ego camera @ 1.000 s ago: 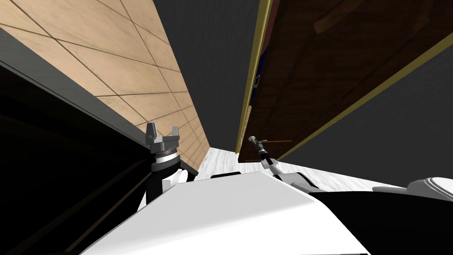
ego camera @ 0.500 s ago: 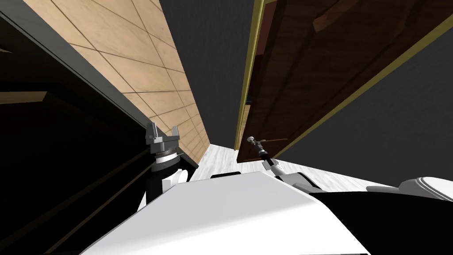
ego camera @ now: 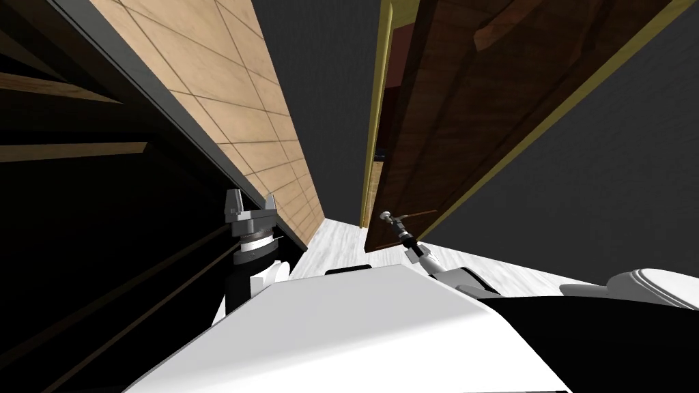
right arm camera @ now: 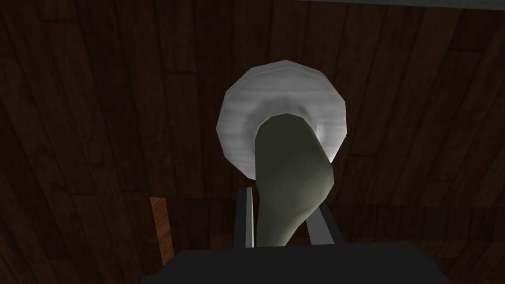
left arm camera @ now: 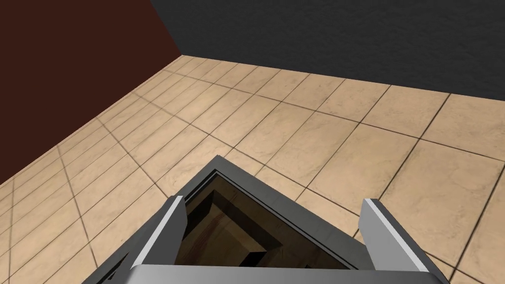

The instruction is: Pull the door open

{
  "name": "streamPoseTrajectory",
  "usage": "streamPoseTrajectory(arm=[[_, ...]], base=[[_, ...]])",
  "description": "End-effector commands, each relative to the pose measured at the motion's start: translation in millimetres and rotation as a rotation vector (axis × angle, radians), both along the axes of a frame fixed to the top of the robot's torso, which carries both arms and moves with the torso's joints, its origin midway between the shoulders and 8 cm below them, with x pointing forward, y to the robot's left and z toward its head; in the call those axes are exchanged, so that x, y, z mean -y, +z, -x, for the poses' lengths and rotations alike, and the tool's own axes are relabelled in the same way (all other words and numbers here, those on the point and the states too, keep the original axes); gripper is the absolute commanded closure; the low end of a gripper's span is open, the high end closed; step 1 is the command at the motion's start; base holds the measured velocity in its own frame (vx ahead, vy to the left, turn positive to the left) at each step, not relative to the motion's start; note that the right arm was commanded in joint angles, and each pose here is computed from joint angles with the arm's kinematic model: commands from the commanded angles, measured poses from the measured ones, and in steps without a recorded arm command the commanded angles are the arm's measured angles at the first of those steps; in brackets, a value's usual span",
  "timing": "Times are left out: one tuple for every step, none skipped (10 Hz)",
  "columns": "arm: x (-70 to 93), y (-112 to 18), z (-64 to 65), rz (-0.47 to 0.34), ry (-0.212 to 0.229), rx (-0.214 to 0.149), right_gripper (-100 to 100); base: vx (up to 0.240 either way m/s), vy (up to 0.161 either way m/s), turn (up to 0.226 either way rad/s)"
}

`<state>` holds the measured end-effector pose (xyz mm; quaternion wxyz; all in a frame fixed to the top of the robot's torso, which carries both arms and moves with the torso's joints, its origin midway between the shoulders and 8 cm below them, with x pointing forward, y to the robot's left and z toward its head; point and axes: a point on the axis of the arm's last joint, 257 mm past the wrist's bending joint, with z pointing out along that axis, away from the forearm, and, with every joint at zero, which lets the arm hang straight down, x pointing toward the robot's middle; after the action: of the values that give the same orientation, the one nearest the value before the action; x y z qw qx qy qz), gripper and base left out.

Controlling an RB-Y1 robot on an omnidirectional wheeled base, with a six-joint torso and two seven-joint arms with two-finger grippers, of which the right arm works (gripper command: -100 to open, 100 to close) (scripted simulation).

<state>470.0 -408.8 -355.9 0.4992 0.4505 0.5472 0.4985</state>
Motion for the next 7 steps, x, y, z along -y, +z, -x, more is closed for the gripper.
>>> streamPoseTrajectory(arm=[[-11.6, -1.2, -2.6, 0.0, 0.026, 0.001, 100], [-13.9, -0.9, -3.4, 0.0, 0.033, 0.001, 100], [-18.6, -0.4, -4.9, 0.001, 0.045, 0.002, 100], [-23.2, 0.0, -6.3, 0.001, 0.058, 0.003, 100], [-23.2, 0.0, -6.3, 0.001, 0.058, 0.003, 100], [-25.5, 0.2, -7.0, 0.002, 0.064, 0.003, 100], [-31.6, 0.7, -8.7, 0.003, 0.08, 0.004, 100]], base=[[-0.24, -0.13, 0.139], [-0.213, -0.113, 0.105], [-0.174, -0.094, 0.062], [-0.187, -0.132, 0.109], [-0.121, -0.094, 0.061], [-0.07, -0.058, 0.031], [-0.135, -0.106, 0.105]])
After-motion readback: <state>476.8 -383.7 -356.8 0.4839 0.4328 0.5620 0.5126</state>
